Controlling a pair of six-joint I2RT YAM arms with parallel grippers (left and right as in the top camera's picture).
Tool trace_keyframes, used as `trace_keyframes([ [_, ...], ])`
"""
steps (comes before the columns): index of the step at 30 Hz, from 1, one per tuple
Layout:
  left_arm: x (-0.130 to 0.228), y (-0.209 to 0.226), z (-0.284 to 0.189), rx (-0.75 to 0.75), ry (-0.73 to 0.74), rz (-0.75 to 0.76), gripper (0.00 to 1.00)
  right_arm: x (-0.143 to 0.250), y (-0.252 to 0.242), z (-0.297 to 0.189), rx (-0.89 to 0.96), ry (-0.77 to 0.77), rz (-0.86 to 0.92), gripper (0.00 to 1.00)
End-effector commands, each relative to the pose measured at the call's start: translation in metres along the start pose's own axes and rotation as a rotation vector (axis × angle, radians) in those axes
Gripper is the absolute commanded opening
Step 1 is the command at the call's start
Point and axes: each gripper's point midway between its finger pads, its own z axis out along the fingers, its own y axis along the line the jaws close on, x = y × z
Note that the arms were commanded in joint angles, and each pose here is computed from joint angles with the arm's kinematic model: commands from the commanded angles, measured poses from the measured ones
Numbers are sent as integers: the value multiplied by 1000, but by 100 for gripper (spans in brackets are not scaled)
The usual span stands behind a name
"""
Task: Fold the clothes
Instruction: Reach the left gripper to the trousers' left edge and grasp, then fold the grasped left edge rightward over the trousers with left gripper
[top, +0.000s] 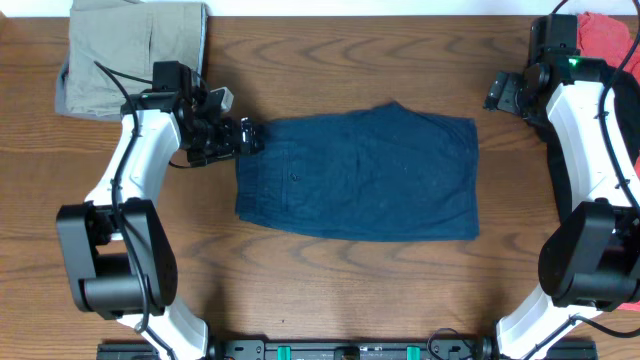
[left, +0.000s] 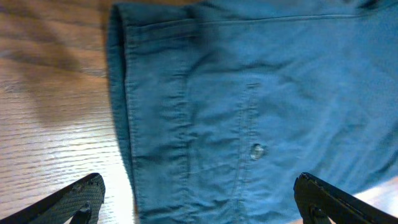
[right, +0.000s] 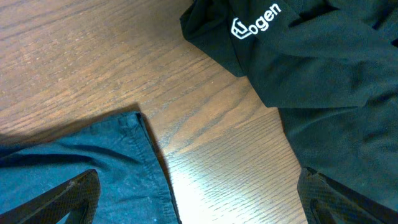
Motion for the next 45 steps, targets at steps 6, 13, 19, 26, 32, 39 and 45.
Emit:
trace_keyframes([
  [6, 6, 30, 9, -42, 36, -50, 98, -1, -1, 1, 10, -3, 14, 99],
  [13, 16, 38, 23, -19, 96, -93, 98, -1, -1, 1, 10, -3, 14, 99],
  [19, 29, 34, 46, 70, 176, -140, 98, -1, -1, 1, 10, -3, 14, 99],
  [26, 50, 43, 70, 71, 281, -185, 98, -1, -1, 1, 10, -3, 14, 99],
  [32, 72, 40, 86, 75, 381, -184, 99, -1, -1, 1, 10, -3, 14, 99],
  [39, 75, 36, 89, 74, 394, -173, 68, -1, -1, 1, 10, -3, 14, 99],
  [45, 75, 36, 89, 74, 393, -172, 41, -1, -1, 1, 10, -3, 14, 99],
])
